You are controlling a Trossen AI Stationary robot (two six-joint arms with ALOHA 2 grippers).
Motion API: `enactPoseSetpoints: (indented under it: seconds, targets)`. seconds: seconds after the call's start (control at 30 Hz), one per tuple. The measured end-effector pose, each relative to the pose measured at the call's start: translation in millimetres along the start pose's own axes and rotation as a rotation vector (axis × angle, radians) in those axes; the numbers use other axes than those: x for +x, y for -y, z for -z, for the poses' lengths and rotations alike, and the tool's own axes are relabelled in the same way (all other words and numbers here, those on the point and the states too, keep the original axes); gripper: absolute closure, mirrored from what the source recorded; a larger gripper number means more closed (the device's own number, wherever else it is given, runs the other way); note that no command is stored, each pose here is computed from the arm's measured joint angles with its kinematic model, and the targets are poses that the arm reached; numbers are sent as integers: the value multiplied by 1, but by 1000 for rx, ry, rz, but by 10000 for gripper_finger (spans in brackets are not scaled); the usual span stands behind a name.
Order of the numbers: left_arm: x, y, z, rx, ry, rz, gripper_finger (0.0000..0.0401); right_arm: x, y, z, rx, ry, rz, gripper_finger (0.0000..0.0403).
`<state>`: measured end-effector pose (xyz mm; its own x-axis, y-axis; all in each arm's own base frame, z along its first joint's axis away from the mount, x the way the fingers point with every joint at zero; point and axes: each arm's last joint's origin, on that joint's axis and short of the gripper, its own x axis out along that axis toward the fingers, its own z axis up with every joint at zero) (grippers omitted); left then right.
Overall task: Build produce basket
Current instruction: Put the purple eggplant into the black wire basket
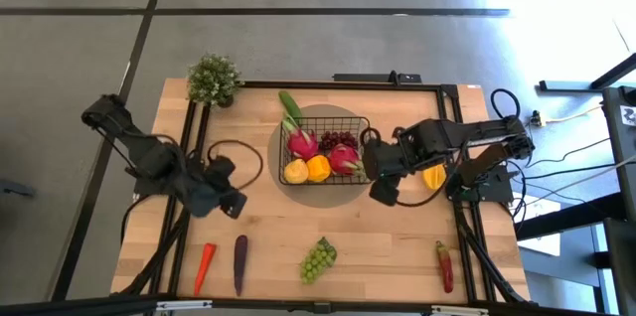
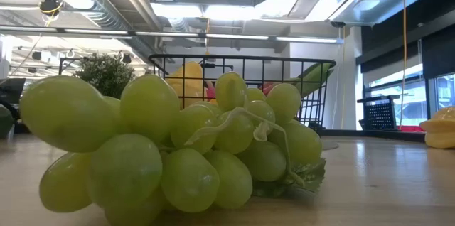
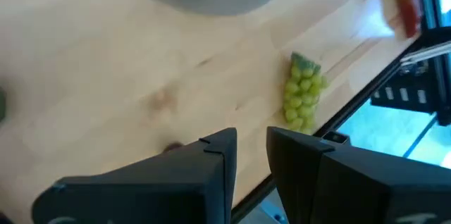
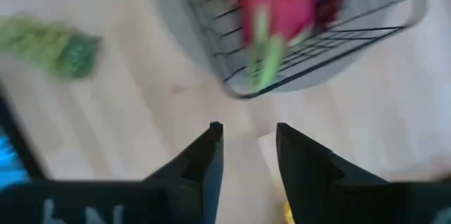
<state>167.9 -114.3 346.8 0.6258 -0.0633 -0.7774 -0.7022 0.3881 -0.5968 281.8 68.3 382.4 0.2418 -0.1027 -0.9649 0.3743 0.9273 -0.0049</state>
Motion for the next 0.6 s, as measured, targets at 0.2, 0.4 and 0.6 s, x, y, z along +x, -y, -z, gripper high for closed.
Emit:
enactPoseSetpoints:
  seconds: [0.2, 0.4, 0.6]
  targets:
    - [10, 2, 23, -86, -38, -42, 332, -1, -7, -1, -125, -46, -180, 281]
    - [15, 2, 40, -117, -62, -66, 332, -3, -16, -6, -284, -13, -357, 281]
    - [20, 0, 61, -192, -92, -106, 332, -3, -16, -7, -310, -1, -357, 281]
